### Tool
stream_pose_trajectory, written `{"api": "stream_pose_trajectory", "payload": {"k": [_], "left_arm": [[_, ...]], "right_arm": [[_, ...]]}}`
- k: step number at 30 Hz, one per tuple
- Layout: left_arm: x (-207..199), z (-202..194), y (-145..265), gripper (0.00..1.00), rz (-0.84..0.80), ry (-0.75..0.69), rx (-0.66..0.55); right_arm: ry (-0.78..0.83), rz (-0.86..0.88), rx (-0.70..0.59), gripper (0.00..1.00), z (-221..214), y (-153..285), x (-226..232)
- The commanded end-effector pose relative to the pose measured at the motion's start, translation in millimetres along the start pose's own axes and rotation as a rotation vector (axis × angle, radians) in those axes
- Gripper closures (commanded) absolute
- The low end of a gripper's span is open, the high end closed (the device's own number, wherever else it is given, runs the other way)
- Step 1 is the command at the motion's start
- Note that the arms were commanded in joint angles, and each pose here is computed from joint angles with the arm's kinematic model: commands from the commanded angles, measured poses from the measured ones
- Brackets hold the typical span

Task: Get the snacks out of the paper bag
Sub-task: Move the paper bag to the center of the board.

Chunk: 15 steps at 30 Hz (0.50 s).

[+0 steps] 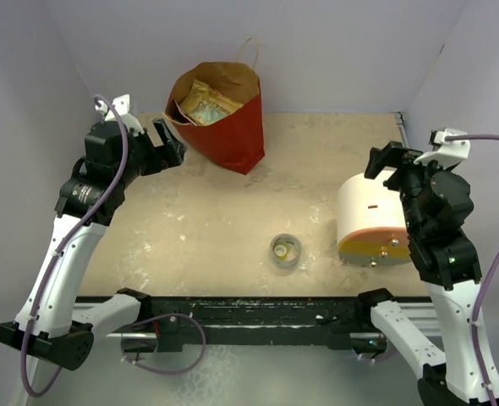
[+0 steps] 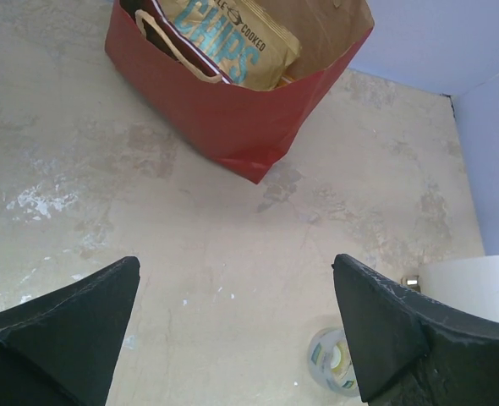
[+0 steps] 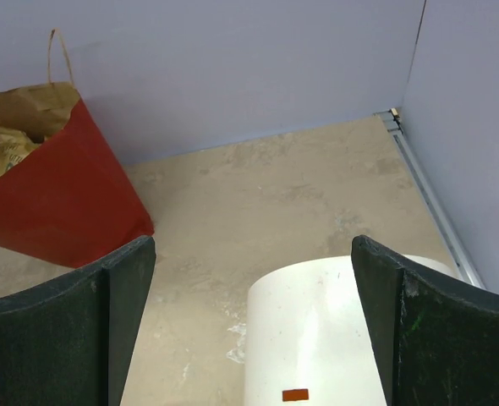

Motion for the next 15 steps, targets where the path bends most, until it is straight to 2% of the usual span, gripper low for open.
{"api": "stream_pose_trajectory", "payload": {"k": [1, 15], "left_arm": [[-12.8, 18.0, 13.1, 0.01, -0.045, 0.037, -0.075], [-1.4, 13.5, 19.2, 0.01, -0.008, 0.033, -0.079]], "right_arm": [[-0.009, 0.011, -0.080, 0.00, 23.8, 5.0, 0.5], [-0.083, 0.082, -0.064, 0.01, 12.1, 2.7, 18.3]]}}
Point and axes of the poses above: each gripper's point midway between its finger pads, its own y axis back along the fingers, its own x axis along the line the jaws close on, z = x × y, the point moved 2 cm from there along y, back along the fingers, and after that the axes turned 9 degrees about y, right-handed, at the moved point
